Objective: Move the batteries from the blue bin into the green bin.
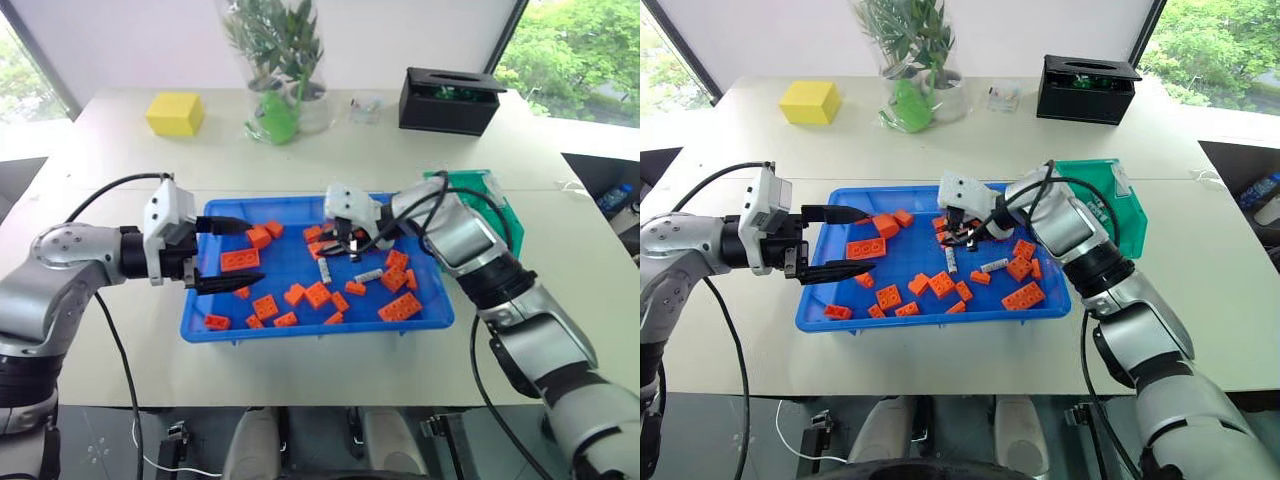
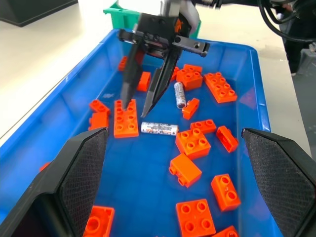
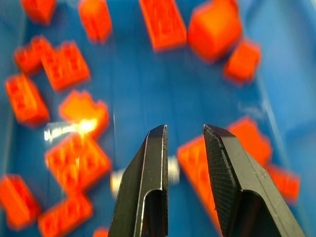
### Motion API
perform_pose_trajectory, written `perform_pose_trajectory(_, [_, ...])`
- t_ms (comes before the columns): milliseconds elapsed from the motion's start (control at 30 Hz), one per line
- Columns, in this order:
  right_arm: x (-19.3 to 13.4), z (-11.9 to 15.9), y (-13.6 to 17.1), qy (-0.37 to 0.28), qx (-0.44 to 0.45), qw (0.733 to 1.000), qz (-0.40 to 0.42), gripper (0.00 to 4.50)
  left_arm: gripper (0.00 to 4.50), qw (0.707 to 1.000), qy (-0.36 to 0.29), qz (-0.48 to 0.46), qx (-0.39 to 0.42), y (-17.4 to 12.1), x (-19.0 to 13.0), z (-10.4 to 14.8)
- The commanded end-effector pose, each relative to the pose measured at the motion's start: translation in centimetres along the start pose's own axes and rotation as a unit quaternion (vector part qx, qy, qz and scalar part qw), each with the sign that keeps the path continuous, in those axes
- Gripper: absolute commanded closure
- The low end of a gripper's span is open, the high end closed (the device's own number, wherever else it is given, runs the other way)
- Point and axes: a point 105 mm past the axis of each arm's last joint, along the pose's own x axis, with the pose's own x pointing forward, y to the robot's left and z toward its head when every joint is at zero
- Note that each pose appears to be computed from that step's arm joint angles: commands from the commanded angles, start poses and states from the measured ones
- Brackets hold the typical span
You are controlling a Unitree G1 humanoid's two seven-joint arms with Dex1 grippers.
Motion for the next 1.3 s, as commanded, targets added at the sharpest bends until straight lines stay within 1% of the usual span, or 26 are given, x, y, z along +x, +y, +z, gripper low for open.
perform_pose_trajectory(33, [-0.5, -0.5, 0.6, 0.002, -0.025, 1.000, 0.009, 2.09, 0.00, 1.000, -0.006, 0.007, 0.026, 0.0, -0.4, 0.9])
perform_pose_trajectory(67, [-0.5, -0.6, 0.7, 0.002, -0.026, 1.000, 0.011, 1.65, 0.00, 1.000, -0.005, 0.007, 0.026, 0.0, -0.4, 0.9])
perform_pose_trajectory(100, [-0.4, -0.7, 0.7, 0.001, -0.026, 1.000, 0.010, 1.10, 0.00, 1.000, -0.005, 0.007, 0.026, 0.1, -0.4, 0.9])
perform_pose_trajectory(133, [-0.4, -0.8, 0.7, 0.001, -0.026, 1.000, 0.009, 0.69, 0.00, 1.000, -0.005, 0.007, 0.027, 0.1, -0.4, 0.9])
perform_pose_trajectory(333, [0.1, -1.2, 0.8, -0.007, -0.026, 1.000, 0.008, 0.69, 0.00, 1.000, -0.002, 0.009, 0.030, 0.2, -0.6, 1.2])
perform_pose_trajectory(533, [0.9, -2.4, 1.4, -0.001, -0.035, 0.999, 0.024, 0.69, 0.00, 0.999, 0.003, 0.010, 0.035, 0.4, -0.8, 1.4])
perform_pose_trajectory(733, [1.4, -3.1, 1.3, 0.003, -0.039, 0.999, 0.027, 0.69, 0.00, 0.999, 0.008, 0.013, 0.040, 0.4, -1.1, 1.5])
perform_pose_trajectory(967, [2.5, -3.6, 1.8, 0.005, -0.045, 0.998, 0.039, 0.69, 0.00, 0.999, 0.011, 0.015, 0.039, 0.3, -1.2, 1.5])
perform_pose_trajectory(1033, [2.7, -3.6, 1.8, 0.001, -0.041, 0.998, 0.037, 1.20, 0.00, 0.999, 0.011, 0.014, 0.038, 0.2, -1.2, 1.4])
perform_pose_trajectory(1067, [2.6, -3.5, 1.7, -0.002, -0.040, 0.999, 0.036, 1.55, 0.00, 0.999, 0.010, 0.013, 0.038, 0.2, -1.1, 1.4])
perform_pose_trajectory(1100, [2.5, -3.4, 1.7, -0.004, -0.039, 0.999, 0.037, 2.06, 0.00, 0.999, 0.009, 0.012, 0.037, 0.1, -1.1, 1.4])
perform_pose_trajectory(1133, [2.2, -3.2, 1.7, -0.007, -0.037, 0.999, 0.037, 2.31, 0.00, 0.999, 0.008, 0.011, 0.037, 0.1, -1.0, 1.4])
perform_pose_trajectory(1200, [1.5, -2.9, 1.6, -0.014, -0.037, 0.999, 0.030, 2.29, 0.00, 0.999, 0.007, 0.008, 0.035, 0.0, -0.9, 1.3])
perform_pose_trajectory(1300, [-1.1, -1.6, 0.4, -0.034, -0.021, 0.999, -0.010, 2.29, 0.00, 1.000, 0.001, 0.002, 0.031, -0.1, -0.5, 1.2])
